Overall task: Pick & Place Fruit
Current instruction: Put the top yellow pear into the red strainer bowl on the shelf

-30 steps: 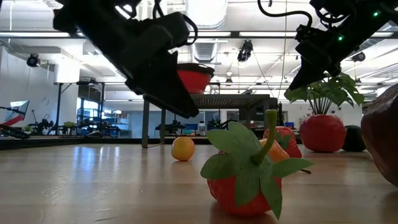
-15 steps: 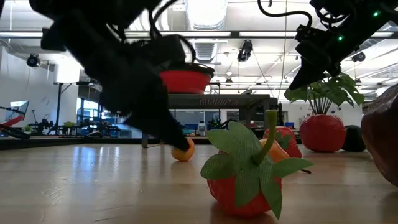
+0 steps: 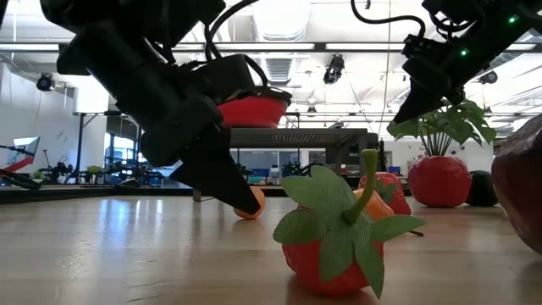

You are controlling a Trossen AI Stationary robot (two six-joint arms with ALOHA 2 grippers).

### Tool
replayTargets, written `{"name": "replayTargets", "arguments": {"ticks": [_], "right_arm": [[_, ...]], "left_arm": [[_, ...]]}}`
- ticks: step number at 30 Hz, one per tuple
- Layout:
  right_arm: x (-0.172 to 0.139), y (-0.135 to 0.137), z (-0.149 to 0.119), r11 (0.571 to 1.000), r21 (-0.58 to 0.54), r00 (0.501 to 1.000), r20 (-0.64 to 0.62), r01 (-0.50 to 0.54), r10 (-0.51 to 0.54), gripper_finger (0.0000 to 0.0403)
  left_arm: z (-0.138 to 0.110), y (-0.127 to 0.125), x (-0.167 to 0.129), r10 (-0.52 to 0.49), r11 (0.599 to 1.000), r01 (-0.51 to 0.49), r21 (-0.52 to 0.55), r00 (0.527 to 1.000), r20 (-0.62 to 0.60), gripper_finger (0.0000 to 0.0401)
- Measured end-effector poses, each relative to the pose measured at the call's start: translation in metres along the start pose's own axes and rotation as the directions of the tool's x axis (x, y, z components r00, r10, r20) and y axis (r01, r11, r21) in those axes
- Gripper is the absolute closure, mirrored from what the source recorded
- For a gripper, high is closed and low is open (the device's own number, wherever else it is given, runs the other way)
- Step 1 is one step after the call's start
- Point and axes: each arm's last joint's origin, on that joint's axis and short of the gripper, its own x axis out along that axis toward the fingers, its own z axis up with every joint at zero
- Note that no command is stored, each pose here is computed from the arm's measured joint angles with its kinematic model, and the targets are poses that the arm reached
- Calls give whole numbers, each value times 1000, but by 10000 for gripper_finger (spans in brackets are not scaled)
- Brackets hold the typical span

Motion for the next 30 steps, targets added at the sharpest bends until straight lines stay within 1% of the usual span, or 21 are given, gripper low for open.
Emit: {"name": "replayTargets", "arguments": {"ticks": [5,12,15,30], "right_arm": [[0,0,0,1000,0,1000,0,0,0,394],[0,0,0,1000,0,1000,0,0,0,394],[0,0,0,1000,0,1000,0,0,0,394],[0,0,0,1000,2,1000,4,-2,2,394]], "left_arm": [[-5,-1,5,8,1000,-8,-3,1000,-15,103],[-5,-1,6,9,1000,-9,-6,1000,-10,103],[-5,-1,6,8,1000,-8,-6,1000,-11,110],[-5,-1,6,2,1000,-2,-14,1000,-10,212]]}}
